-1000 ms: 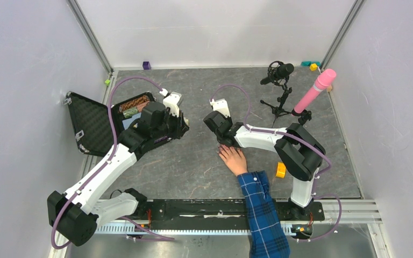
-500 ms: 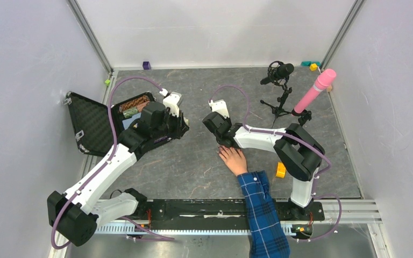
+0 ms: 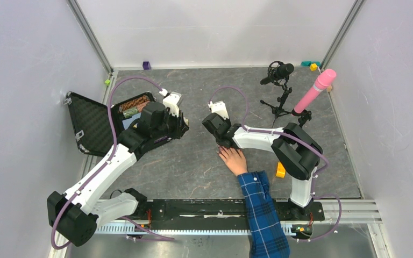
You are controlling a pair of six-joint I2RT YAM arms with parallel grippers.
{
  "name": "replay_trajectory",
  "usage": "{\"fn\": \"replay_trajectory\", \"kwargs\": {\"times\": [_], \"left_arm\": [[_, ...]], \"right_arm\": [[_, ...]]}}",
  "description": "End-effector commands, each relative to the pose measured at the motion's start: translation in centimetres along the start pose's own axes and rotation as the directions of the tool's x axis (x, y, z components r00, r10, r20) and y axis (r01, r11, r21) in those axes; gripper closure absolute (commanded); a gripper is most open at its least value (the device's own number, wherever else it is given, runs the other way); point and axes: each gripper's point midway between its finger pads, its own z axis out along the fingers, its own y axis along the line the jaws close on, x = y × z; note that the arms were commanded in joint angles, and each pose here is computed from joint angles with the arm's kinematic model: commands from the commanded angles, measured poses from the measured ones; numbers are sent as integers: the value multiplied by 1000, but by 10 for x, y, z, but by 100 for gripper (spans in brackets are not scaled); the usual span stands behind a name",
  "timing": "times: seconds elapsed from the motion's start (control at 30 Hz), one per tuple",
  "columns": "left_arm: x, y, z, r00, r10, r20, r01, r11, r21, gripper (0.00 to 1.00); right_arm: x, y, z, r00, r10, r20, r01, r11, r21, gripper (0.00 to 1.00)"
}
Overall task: Paint the nails
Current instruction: Paint the nail polish on the nail.
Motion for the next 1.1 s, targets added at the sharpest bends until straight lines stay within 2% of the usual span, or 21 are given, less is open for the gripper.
{"fn": "replay_trajectory", "kwargs": {"times": [0.0,1.07], "left_arm": [[-18,3,-7,997,3,73,-2,1000,-22,97],[-17,6,-7,998,6,70,-4,999,-38,97]], "right_arm": [[-15,6,0,999,24,37,-24,1000,3,100],[-23,8,8,998,17,53,-19,999,38,100]]}}
